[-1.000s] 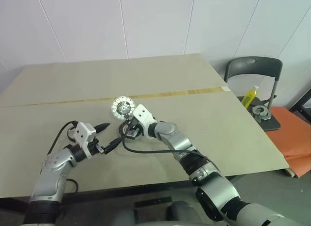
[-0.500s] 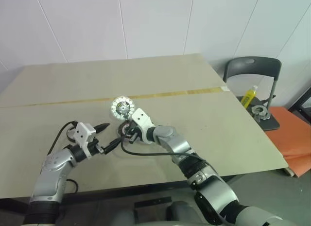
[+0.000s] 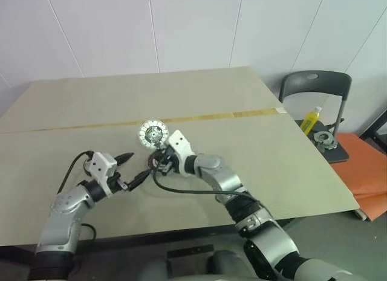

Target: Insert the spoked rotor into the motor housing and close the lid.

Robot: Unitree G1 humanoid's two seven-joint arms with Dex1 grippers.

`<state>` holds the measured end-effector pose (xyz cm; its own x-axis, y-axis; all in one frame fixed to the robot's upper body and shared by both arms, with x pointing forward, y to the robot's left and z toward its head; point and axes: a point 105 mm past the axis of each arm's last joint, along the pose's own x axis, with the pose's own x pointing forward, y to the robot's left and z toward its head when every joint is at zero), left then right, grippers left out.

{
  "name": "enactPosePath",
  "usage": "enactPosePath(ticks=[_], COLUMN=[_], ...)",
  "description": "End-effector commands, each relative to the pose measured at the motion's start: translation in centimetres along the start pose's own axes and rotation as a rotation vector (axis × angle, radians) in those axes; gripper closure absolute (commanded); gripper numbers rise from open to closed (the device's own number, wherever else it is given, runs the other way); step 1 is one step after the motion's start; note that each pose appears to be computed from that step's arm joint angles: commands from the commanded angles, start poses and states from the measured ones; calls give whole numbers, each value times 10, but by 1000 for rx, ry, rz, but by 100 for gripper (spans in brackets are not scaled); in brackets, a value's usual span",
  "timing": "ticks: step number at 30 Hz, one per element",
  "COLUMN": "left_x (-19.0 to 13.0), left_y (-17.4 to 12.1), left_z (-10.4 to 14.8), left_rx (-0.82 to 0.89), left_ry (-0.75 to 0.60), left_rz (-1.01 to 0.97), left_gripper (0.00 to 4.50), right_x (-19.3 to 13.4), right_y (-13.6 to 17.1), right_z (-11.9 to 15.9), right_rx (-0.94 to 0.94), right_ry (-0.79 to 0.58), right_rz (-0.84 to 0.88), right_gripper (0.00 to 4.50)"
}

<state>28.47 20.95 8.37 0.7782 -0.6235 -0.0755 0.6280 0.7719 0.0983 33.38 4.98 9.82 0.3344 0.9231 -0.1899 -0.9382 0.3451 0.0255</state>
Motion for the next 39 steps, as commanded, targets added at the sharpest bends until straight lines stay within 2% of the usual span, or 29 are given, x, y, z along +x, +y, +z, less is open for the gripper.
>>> enactPosePath(ticks=[1,5,9,15,19,24,31,36,39], left_x=[-6,-18,-37,-58,-61,-63,-57,-46,-43], left_y=[2,-4,-1,-7,7,36,63,65,63], left_z=[17,18,14,-17,-38,-35,-23,-25,-29], left_rx=[14,-50,-223,-562,-771,-961,-1079,-1094,-1092], left_ry=[-58,-75,-120,-94,-91,-190,-278,-227,-208], left_rz=[27,59,209,395,553,686,756,734,709], left_gripper=[0,0,0,0,0,0,0,0,63], right_x=[-13,-29,-35,-41,-40,-38,-40,-41,-42], right_y=[12,6,3,3,1,1,0,1,-1], right_z=[25,20,19,27,26,23,20,19,20], right_rx=[-93,-181,-233,-258,-257,-243,-226,-221,-217], right_ry=[-31,46,68,56,55,52,51,50,45], right_rz=[151,185,192,203,191,176,151,139,128], right_gripper=[444,444,444,444,444,444,444,444,450])
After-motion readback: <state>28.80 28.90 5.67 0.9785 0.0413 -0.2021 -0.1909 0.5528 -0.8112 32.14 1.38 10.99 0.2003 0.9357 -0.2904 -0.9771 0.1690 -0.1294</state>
